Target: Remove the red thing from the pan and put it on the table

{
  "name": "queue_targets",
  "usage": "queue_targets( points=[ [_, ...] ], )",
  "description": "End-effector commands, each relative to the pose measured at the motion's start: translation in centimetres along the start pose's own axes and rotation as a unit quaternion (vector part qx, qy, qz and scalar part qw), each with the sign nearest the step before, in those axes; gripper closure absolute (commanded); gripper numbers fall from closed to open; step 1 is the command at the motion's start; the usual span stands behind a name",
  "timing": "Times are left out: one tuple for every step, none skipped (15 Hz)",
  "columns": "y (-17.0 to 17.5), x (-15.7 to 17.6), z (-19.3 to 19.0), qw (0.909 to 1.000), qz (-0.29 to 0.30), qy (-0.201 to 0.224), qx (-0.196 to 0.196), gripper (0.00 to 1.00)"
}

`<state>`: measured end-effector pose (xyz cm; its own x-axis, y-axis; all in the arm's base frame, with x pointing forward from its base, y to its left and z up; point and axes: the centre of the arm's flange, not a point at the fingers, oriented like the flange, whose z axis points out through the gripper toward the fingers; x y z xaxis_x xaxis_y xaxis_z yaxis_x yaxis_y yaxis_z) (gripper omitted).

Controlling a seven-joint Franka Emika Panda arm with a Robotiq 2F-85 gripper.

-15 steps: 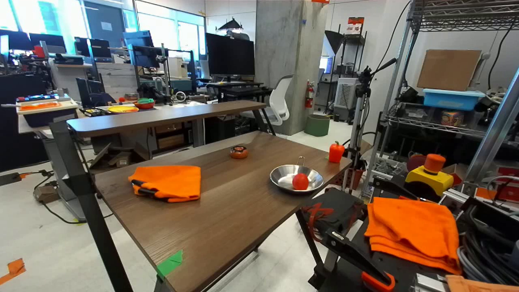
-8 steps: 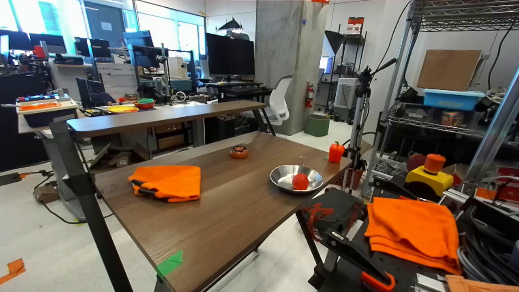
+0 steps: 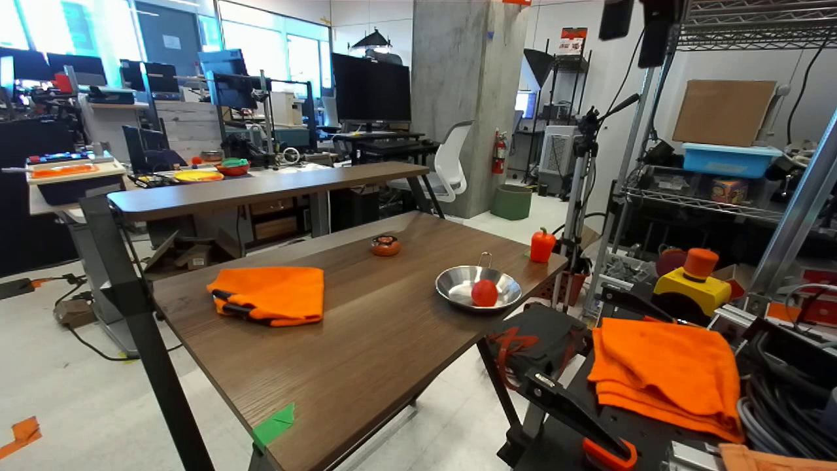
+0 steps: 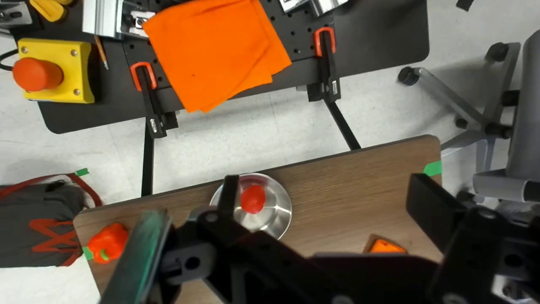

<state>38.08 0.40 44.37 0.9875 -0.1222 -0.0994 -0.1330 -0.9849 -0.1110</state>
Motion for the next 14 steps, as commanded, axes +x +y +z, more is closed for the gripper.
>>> queue_targets(
  points=[
    [0.0, 4.9, 3.0, 0.9994, 0.027, 0.007, -0.021, 0.00],
    [-0.1, 5.8, 4.0, 0.9990, 0.034, 0.012, -0.027, 0.00],
    [-0.2, 6.8, 5.1, 0.9985, 0.038, 0.018, -0.034, 0.00],
    [-0.4, 7.7, 6.1, 0.9979, 0.044, 0.025, -0.041, 0.00],
    [-0.5, 8.7, 7.2, 0.9973, 0.048, 0.031, -0.046, 0.00],
    [-0.6, 9.4, 8.0, 0.9968, 0.052, 0.033, -0.052, 0.00],
    [-0.7, 10.3, 8.9, 0.9963, 0.055, 0.037, -0.055, 0.00],
    [-0.9, 11.1, 9.6, 0.9958, 0.058, 0.041, -0.056, 0.00],
    [-1.0, 12.0, 10.3, 0.9956, 0.060, 0.041, -0.058, 0.00],
    [-1.1, 12.9, 11.1, 0.9952, 0.065, 0.041, -0.060, 0.00],
    [-1.2, 13.6, 11.9, 0.9948, 0.071, 0.042, -0.059, 0.00],
    [-1.2, 14.4, 12.5, 0.9945, 0.077, 0.042, -0.058, 0.00],
    [-1.3, 15.2, 13.2, 0.9942, 0.081, 0.038, -0.058, 0.00],
    [-1.4, 15.9, 13.9, 0.9940, 0.086, 0.034, -0.058, 0.00]
  ],
)
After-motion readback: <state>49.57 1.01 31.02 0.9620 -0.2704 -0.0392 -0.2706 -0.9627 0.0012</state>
